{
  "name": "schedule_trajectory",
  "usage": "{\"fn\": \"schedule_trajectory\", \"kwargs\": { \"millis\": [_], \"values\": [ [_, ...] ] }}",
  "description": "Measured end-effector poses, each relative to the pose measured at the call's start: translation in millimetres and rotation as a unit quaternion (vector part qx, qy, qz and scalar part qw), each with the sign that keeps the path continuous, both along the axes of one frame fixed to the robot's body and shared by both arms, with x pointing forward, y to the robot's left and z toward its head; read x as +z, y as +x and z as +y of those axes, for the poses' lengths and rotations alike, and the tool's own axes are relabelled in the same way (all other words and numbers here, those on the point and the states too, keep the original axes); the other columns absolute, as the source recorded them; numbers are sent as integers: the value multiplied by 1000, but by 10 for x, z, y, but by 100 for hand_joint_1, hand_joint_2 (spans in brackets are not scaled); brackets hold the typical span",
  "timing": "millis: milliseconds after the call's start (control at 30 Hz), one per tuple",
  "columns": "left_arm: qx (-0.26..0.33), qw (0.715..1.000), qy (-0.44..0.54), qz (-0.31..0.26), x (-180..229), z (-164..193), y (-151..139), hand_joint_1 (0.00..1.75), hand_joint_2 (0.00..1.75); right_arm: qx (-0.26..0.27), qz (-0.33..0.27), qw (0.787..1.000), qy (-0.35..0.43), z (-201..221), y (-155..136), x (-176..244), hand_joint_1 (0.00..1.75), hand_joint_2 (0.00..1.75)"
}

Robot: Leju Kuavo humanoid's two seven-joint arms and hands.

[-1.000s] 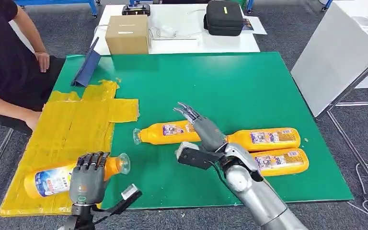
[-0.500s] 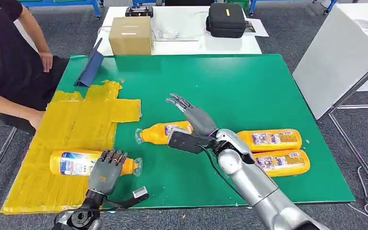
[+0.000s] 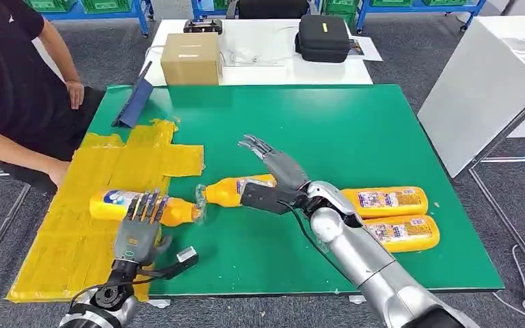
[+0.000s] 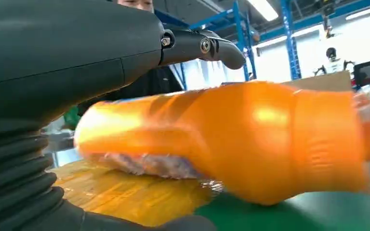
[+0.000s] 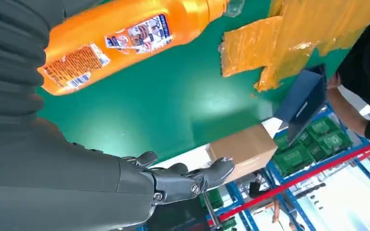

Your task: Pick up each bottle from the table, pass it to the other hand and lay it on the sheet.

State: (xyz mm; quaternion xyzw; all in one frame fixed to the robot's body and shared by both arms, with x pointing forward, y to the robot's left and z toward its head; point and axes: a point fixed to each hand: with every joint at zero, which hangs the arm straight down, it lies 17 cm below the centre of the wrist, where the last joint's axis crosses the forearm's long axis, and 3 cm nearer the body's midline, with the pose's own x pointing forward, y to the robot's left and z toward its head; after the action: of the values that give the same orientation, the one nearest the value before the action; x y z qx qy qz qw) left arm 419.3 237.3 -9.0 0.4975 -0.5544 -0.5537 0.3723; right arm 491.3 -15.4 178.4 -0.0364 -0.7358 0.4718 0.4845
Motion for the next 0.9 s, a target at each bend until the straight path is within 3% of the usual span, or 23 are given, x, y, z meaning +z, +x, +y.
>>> {"fn": "schedule_trajectory", "kwargs": {
  "millis": [233, 533, 667, 767, 833, 900],
  "values": [
    [11, 1000, 0, 9, -62, 109, 4, 0, 0, 2, -4, 1000, -2, 25, 25, 43, 0, 175],
    [-21, 999, -25, 33, -171, 168, -85, 0, 0, -2, 10, 1000, -7, -17, 42, -101, 0, 175],
    [-44, 989, -133, 53, -166, 104, -176, 0, 0, -9, 11, 1000, -12, -51, 43, -175, 0, 175],
    [-58, 942, -322, 80, 55, 19, -210, 0, 0, -24, 13, 999, -20, -149, 25, -316, 0, 175],
    [-64, 867, -485, 92, 331, 0, -185, 0, 0, -34, 21, 999, -30, -224, 11, -432, 0, 175],
    [-82, 774, -621, 94, 619, 51, -206, 0, 0, -38, 26, 998, -39, -264, 3, -515, 0, 175]
  ]
}}
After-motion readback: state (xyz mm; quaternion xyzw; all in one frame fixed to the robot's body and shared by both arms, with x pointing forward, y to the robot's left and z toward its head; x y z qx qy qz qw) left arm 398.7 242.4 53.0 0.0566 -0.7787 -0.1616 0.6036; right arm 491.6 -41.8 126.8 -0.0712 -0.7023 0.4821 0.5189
